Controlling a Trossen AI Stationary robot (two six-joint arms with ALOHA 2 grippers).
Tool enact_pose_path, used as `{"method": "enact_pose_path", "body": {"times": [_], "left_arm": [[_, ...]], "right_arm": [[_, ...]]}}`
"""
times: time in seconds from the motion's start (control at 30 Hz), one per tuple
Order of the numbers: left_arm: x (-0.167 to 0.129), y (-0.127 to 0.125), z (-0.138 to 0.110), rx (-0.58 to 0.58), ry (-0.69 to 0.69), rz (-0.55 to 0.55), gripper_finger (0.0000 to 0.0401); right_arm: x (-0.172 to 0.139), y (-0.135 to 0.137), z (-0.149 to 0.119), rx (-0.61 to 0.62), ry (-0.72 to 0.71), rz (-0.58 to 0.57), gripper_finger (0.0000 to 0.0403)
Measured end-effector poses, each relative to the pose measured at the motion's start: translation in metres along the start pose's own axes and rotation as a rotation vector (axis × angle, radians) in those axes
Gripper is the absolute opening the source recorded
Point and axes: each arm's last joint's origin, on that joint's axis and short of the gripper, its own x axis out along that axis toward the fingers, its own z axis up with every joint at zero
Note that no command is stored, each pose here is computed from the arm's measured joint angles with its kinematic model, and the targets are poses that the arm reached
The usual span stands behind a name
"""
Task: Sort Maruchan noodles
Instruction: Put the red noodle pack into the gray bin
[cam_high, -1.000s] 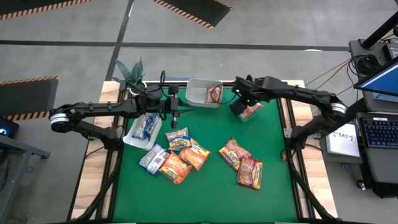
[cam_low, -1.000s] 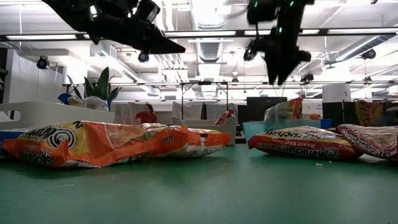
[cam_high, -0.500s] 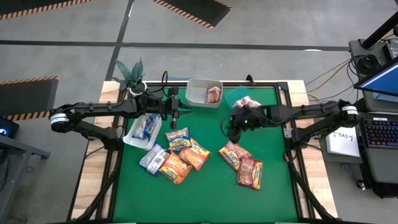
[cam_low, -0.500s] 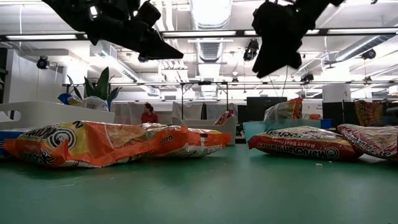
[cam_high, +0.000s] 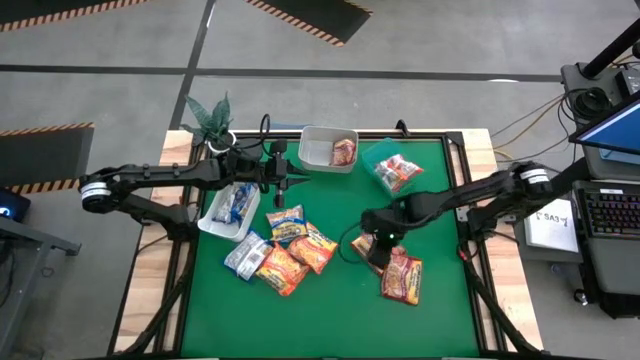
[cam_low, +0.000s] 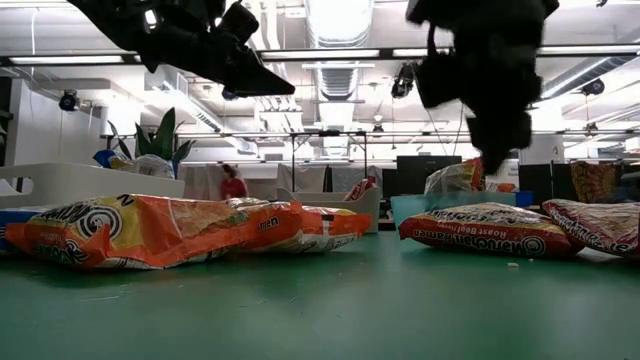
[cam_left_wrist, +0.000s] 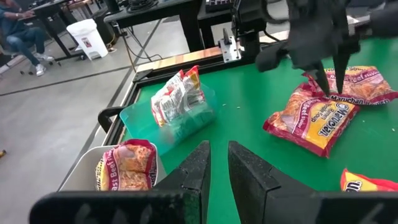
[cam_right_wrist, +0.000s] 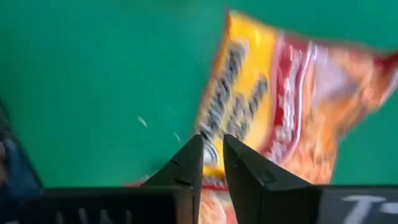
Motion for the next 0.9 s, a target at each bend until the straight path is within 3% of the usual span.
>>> {"method": "enact_pose_path", "body": {"times": [0.1,0.3,0.47,0.7,0.9], "left_arm": [[0.0,0.0,0.0,0.0,0.0,0.0,0.0039],[0.0,0.0,0.0,0.007,-0.002,0.001,0.0039],[0.0,0.0,0.001,0.01,-0.011,0.004,0.0039],[0.0,0.0,0.001,0.01,-0.011,0.004,0.0039],[0.0,0.0,0.001,0.008,-0.011,0.003,0.0039]], "right_arm": [[0.015,-0.003,0.001,0.013,0.085,-0.071,0.0034],[0.043,-0.005,0.016,-0.018,0.102,-0.132,0.0015],[0.052,-0.011,0.043,-0.041,-0.075,-0.191,0.0012],[0.036,-0.041,0.074,0.177,-0.355,-0.457,0.0012],[0.005,-0.037,0.079,0.143,-0.406,-0.443,0.0012]]}}
